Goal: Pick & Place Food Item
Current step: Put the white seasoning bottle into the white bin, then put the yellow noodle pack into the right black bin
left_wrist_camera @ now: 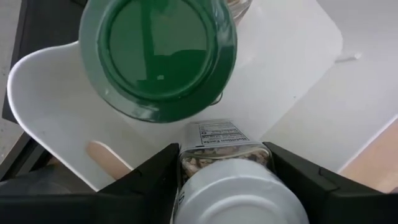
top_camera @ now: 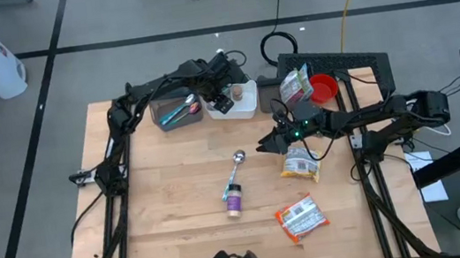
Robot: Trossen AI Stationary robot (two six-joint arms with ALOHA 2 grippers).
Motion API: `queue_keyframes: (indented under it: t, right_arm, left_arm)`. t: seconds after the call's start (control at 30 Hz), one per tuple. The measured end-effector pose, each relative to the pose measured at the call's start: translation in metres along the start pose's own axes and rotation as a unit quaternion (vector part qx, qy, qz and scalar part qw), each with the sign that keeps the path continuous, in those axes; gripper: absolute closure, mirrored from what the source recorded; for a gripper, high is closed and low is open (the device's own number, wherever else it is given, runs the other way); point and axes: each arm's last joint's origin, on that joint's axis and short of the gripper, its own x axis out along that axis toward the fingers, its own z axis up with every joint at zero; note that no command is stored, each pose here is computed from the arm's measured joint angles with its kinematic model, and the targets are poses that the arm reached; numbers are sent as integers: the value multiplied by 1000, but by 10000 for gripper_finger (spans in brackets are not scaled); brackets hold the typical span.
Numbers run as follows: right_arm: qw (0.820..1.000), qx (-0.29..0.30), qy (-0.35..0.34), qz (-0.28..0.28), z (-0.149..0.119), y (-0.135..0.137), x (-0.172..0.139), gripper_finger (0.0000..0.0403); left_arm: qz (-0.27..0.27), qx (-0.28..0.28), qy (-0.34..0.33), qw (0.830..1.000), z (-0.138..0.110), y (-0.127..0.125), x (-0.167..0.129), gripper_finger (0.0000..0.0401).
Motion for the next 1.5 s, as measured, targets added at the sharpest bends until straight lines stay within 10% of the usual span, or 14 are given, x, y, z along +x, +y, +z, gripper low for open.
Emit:
queue_keyframes:
  t: [0.5, 1.03, 1.5]
  right_arm:
    - [1000, 0, 2, 1, 0, 0, 0, 64]
    - [1000, 1, 1, -2, 0, 0, 0, 64]
    - [993, 11, -91, -77, 3, -1, 1, 64]
  left_arm:
    - [-1, 18, -13, 1000, 1, 0, -7, 122]
    - [-62, -1, -133, 989, 26, -19, -122, 133]
    - [-161, 100, -220, 957, -36, -64, -182, 214]
